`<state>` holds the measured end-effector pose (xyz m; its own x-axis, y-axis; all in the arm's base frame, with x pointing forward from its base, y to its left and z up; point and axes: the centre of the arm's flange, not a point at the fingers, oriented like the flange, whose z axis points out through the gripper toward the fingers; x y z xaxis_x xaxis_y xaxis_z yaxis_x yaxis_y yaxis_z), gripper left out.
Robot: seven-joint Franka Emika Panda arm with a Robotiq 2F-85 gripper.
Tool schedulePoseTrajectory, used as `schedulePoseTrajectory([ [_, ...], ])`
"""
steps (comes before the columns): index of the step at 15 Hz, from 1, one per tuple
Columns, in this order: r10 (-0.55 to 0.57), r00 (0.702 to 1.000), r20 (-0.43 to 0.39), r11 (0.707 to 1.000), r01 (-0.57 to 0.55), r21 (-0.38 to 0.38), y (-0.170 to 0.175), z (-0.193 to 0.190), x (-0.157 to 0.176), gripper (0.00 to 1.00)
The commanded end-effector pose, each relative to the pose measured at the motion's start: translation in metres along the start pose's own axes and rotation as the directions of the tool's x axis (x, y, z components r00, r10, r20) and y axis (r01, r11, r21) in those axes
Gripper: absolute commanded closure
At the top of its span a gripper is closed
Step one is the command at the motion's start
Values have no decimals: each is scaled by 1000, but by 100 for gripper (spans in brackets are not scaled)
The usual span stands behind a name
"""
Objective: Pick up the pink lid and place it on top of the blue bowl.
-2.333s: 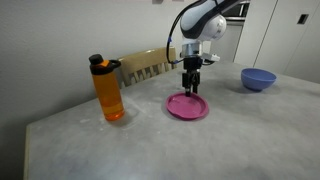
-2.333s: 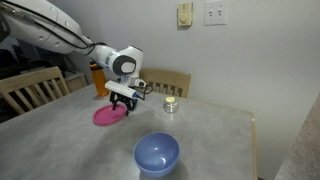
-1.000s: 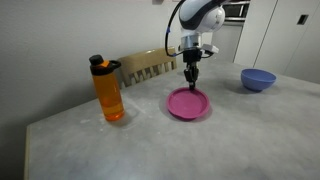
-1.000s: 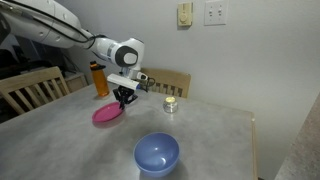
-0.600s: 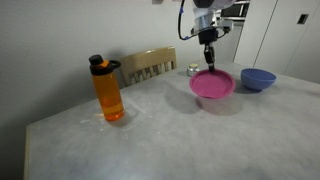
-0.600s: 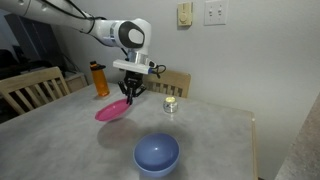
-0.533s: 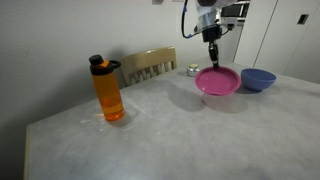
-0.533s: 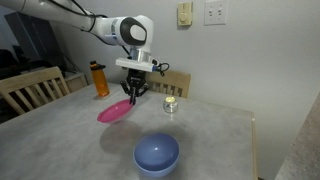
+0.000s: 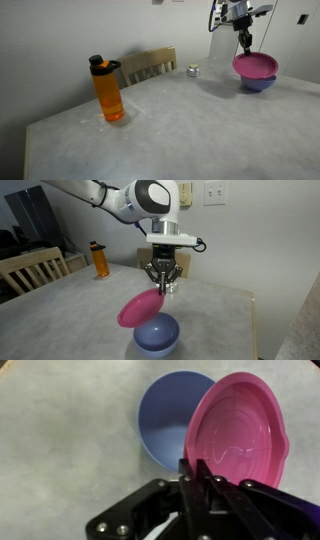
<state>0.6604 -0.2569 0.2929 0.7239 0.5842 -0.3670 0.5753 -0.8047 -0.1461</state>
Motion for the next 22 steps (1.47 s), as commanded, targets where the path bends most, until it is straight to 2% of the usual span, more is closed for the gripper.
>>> schedulePoseTrajectory([
  [1, -72, 997, -36, 997, 72, -6, 12, 16, -51, 98],
  [6, -87, 994, -65, 996, 89, 21, 41, 48, -80, 98],
  [11, -62, 990, -126, 993, 75, 96, 44, 62, -73, 98],
  [22, -34, 980, -196, 996, 50, 78, 62, 58, -71, 98],
])
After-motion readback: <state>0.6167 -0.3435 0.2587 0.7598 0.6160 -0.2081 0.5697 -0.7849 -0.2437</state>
